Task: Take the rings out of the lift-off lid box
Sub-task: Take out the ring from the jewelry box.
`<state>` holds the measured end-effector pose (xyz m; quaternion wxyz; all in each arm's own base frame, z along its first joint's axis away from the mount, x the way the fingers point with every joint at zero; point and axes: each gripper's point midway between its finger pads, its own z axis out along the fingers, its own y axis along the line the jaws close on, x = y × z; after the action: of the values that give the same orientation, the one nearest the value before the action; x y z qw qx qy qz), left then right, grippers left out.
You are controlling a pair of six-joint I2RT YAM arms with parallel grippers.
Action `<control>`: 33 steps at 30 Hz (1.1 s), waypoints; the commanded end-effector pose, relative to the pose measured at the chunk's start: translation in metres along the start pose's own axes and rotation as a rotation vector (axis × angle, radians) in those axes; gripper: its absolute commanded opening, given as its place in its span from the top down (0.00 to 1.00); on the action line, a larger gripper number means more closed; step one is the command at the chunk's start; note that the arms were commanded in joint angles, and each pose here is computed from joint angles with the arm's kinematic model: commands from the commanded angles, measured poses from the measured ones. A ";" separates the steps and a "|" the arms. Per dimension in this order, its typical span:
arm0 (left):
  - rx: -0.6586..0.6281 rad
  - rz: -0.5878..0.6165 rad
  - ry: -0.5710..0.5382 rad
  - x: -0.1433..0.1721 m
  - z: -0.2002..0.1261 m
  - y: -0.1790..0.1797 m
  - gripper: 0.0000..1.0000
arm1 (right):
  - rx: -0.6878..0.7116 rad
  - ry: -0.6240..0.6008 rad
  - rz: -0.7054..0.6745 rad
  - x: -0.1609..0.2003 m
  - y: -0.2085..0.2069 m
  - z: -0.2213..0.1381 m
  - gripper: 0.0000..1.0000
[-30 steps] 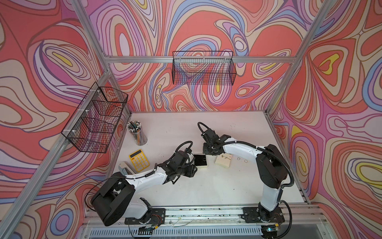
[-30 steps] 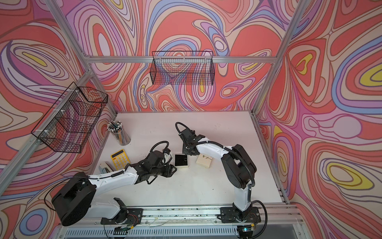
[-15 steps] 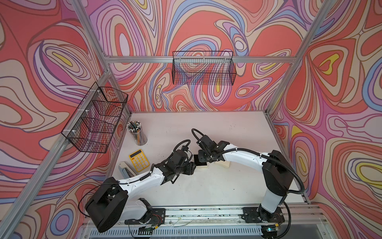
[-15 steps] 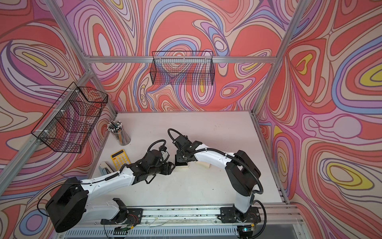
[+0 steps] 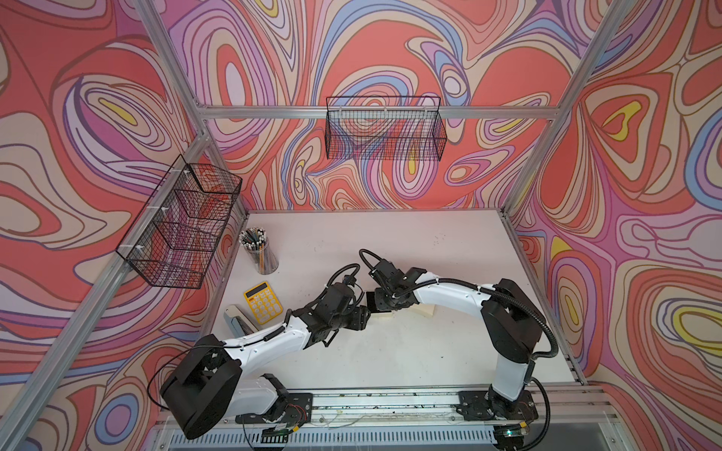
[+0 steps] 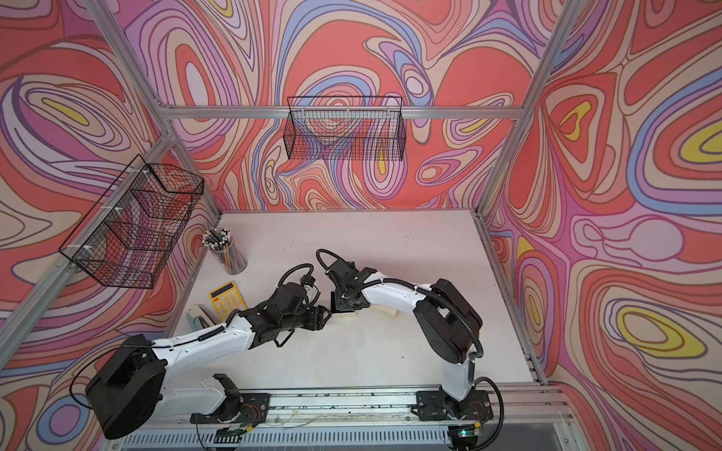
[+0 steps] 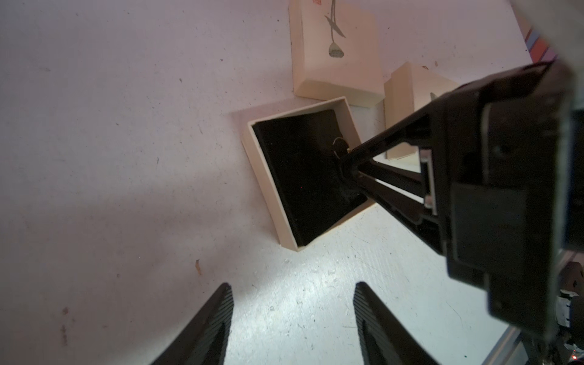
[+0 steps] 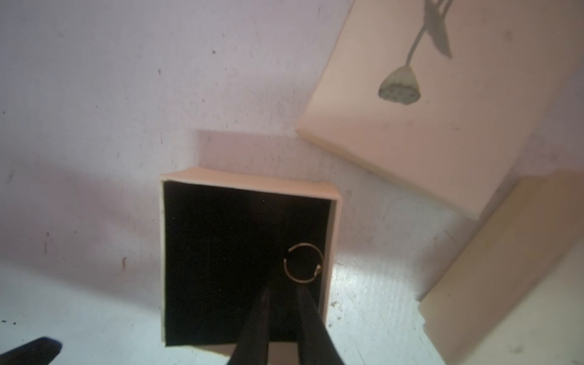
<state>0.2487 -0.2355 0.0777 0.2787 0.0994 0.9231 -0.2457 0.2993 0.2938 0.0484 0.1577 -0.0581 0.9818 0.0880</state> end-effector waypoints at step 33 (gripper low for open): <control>0.013 -0.007 0.039 0.009 0.006 0.001 0.36 | 0.033 -0.031 -0.049 -0.013 0.003 0.020 0.83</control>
<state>0.2449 -0.2388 0.0699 0.2616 0.1045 0.9262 -0.2505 0.3179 0.2985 0.0419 0.1820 -0.0733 0.9785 0.0632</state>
